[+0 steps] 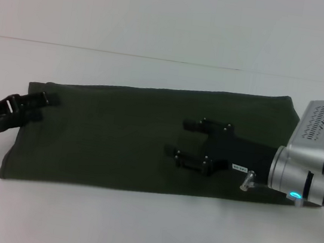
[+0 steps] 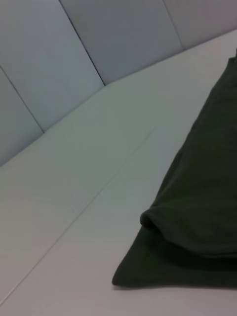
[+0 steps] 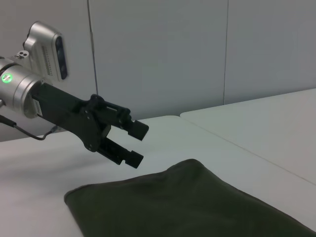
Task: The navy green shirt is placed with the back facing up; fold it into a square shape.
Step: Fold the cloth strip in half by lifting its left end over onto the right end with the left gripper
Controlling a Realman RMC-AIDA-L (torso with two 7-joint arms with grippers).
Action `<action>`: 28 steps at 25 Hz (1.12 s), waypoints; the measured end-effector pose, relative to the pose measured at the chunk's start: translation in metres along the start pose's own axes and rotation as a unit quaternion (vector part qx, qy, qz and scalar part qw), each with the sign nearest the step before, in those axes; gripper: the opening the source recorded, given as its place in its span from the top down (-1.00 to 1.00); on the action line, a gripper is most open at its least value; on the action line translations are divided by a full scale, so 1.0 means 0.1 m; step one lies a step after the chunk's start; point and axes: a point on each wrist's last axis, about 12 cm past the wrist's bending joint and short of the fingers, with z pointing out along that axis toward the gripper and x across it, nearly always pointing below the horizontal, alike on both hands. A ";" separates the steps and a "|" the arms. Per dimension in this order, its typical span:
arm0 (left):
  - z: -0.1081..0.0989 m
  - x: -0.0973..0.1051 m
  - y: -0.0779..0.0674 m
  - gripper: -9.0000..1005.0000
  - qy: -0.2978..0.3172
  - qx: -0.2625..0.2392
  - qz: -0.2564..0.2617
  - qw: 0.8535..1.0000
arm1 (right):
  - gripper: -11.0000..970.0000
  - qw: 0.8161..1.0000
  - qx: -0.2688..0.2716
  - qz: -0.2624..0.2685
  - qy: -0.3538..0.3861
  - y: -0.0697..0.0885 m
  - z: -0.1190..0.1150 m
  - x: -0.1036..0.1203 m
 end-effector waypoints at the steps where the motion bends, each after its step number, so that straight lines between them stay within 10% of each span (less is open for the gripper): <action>1: 0.03 0.01 0.00 -0.67 0.005 -0.005 0.004 1.000 | -0.56 1.000 0.001 -0.001 0.002 0.00 0.01 -0.01; 28: 0.00 -0.12 0.20 -0.67 0.013 -0.135 0.023 0.991 | -0.56 1.000 0.013 -0.001 0.012 -0.02 0.03 0.03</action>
